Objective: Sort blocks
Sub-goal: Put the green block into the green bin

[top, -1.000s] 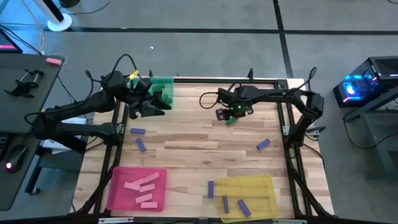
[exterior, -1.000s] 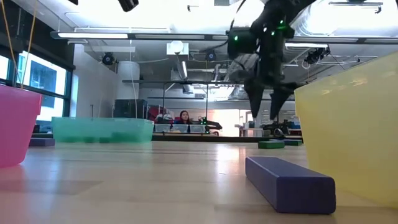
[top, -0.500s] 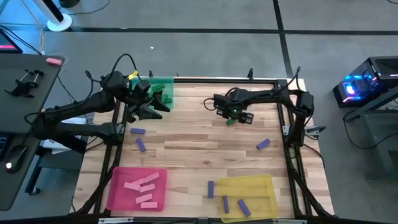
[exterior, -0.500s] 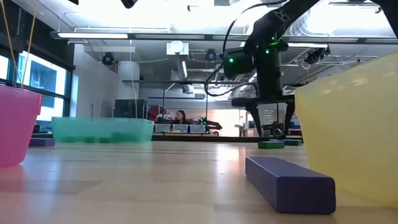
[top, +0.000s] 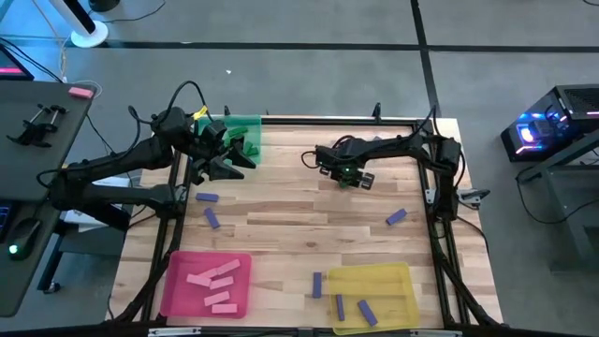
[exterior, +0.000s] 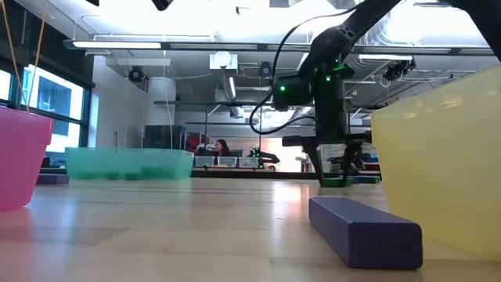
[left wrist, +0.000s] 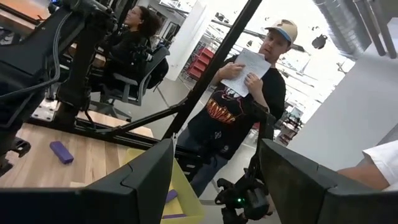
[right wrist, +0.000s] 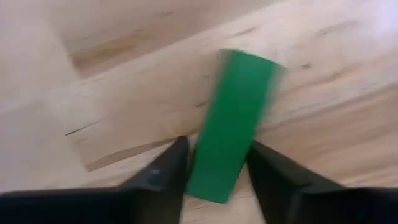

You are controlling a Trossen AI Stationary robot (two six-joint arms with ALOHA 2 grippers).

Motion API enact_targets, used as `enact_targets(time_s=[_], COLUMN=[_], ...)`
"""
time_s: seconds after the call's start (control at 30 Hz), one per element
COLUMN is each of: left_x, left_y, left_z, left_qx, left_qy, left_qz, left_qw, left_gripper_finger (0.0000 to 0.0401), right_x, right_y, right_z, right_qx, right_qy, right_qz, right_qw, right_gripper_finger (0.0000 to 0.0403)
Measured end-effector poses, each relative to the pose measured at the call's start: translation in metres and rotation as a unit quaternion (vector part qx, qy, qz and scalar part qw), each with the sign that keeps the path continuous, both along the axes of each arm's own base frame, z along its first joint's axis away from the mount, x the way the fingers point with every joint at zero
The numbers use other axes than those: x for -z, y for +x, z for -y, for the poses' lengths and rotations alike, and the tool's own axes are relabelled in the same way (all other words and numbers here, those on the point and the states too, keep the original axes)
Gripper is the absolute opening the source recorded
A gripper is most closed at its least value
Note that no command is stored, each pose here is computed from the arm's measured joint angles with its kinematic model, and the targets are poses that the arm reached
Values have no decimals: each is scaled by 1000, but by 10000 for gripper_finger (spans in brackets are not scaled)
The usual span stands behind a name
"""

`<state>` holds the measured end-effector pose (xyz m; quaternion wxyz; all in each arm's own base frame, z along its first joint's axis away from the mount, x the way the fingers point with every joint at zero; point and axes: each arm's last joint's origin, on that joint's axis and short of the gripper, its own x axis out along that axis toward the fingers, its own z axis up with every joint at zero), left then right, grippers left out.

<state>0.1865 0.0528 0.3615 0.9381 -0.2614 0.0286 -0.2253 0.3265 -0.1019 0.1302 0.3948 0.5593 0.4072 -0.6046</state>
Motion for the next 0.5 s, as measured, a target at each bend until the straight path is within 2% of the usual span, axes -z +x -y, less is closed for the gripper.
enact_targets(time_s=[0.13,0.17,0.3,0.4,0.5], left_x=[-1,-2,-2,-1,3], left_y=[0,0,0,1,6], left_z=[0,0,0,-1,-4], left_qx=[1,1,-2,-13,-45], left_qy=[4,4,10,35,86], left_qz=[8,9,14,24,36], left_qw=[1000,1000,1000,999,995], left_gripper_finger=[224,224,224,224,224], right_x=[-2,-6,-33,-80,-123], right_y=[1,0,-11,-15,-28], right_z=[-9,-12,-28,-40,-56], right_qx=[-62,-84,-168,-244,-326], right_qy=[-12,-17,-12,-60,-98], right_qz=[-10,-12,-34,22,98], right_qw=[998,996,985,968,935], right_gripper_finger=[40,31,33,32,32])
